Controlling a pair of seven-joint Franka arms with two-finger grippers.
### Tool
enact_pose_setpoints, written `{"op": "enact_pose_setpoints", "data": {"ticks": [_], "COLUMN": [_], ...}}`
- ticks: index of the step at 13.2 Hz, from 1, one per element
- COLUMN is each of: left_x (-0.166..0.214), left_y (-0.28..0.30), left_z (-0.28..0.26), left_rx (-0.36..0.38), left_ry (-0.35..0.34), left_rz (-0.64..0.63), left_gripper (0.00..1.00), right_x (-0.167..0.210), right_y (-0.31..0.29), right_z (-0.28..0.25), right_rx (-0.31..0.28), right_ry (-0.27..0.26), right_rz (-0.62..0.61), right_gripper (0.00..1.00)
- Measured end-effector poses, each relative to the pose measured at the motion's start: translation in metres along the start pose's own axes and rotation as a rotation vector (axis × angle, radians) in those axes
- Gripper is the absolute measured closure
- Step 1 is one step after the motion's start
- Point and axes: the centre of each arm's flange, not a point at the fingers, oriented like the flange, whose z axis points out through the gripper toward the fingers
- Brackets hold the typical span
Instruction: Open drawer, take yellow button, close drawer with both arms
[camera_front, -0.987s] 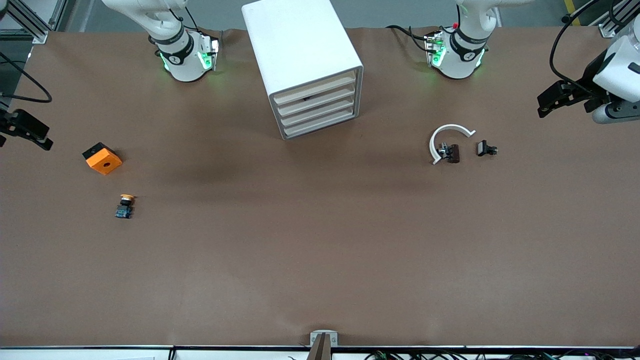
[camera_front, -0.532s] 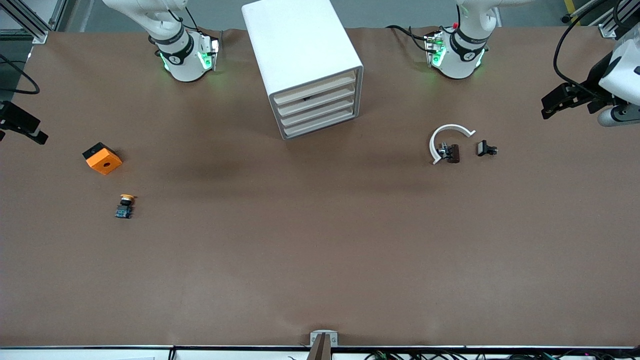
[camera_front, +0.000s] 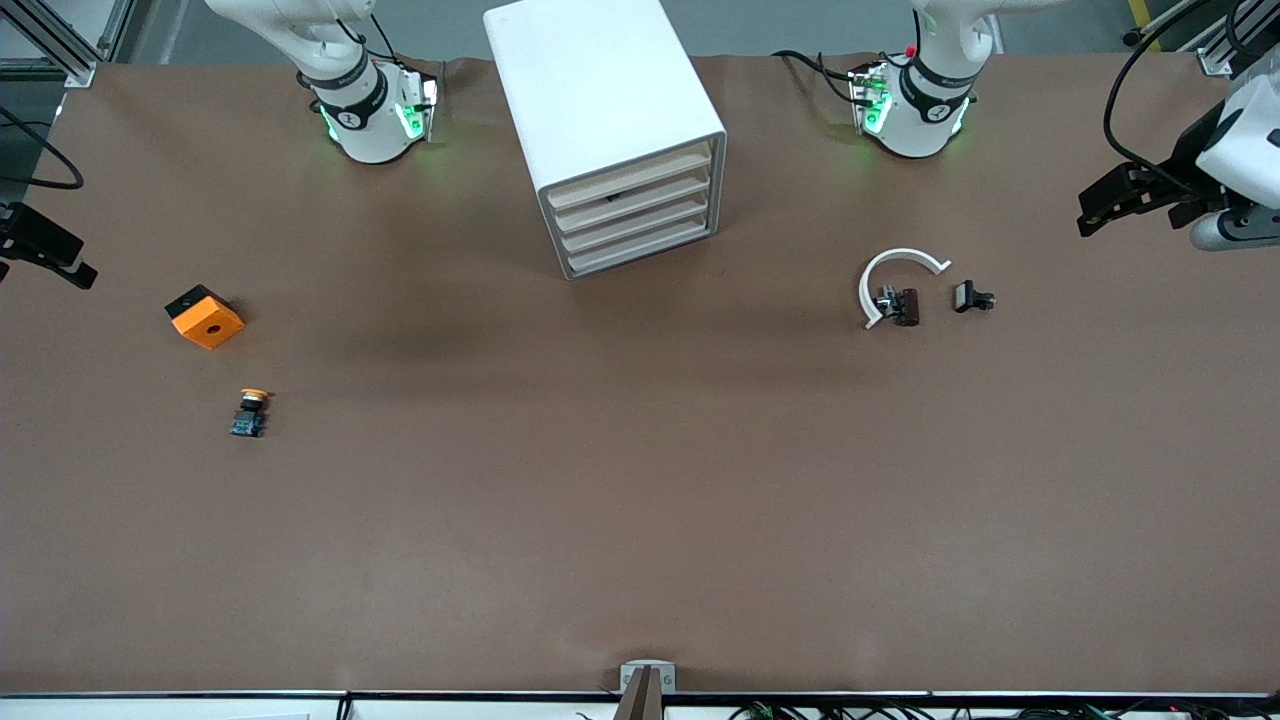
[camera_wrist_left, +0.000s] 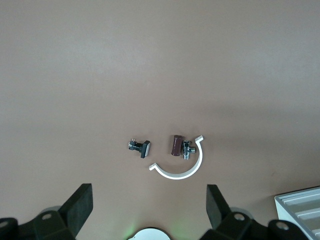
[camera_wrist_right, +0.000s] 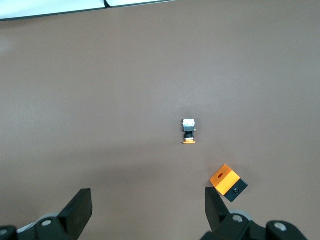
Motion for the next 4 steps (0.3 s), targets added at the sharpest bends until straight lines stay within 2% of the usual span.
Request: {"op": "enact_pose_setpoints", "data": {"ticks": [4], "left_x": [-0.0001], "left_y": [0.0], "left_z": [-0.0053], "left_rx": [-0.001], "left_ry": [0.011], "left_rz": [0.0], "left_gripper": [0.0], "right_x": [-0.0001], "right_y": [-0.0026], "right_z": [0.0005], "right_rx": [0.0], "right_ry": [-0.003], "right_rz": [-0.005], "right_gripper": [0.0]}}
